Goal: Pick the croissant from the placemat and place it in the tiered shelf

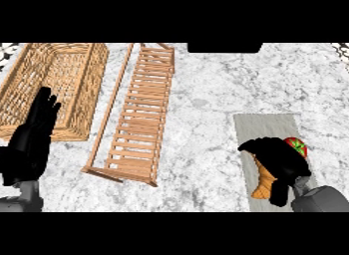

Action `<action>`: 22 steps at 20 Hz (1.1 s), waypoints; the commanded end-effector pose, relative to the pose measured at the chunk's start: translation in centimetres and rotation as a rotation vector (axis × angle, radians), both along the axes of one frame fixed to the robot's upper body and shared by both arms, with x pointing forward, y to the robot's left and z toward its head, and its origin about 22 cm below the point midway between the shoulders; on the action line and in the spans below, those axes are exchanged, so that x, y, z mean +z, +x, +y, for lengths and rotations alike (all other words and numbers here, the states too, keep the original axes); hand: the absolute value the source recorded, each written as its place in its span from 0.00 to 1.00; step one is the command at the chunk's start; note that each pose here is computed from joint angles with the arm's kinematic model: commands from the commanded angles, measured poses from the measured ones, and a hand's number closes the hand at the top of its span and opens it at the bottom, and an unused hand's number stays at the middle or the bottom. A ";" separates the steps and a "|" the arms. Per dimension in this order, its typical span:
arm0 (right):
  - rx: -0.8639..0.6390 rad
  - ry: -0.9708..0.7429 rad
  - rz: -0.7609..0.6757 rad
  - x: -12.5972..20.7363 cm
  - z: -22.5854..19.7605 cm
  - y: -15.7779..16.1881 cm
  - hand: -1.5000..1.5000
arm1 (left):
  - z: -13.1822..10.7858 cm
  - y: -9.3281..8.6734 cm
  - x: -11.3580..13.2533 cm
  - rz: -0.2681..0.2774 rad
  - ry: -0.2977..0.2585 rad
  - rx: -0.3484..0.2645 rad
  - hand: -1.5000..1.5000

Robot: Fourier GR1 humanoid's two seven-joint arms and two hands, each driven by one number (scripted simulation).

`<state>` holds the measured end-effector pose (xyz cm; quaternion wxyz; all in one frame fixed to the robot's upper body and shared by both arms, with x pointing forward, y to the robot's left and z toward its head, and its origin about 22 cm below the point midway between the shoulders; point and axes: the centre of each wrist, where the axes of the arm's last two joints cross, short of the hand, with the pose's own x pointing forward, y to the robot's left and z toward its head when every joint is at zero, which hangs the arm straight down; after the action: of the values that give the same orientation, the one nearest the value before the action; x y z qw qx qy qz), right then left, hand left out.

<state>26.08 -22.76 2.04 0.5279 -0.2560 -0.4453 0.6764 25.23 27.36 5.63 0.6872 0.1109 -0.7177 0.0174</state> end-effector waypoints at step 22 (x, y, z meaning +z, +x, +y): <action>1.014 0.304 0.051 6.1 2.2 3.2 1.00 | 1.1 0.4 -0.3 -0.008 0.014 -0.011 0.50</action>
<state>28.39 -19.02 5.84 0.1971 0.0143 -0.5783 0.7916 26.08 26.81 5.45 0.6856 0.1074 -0.7200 0.0108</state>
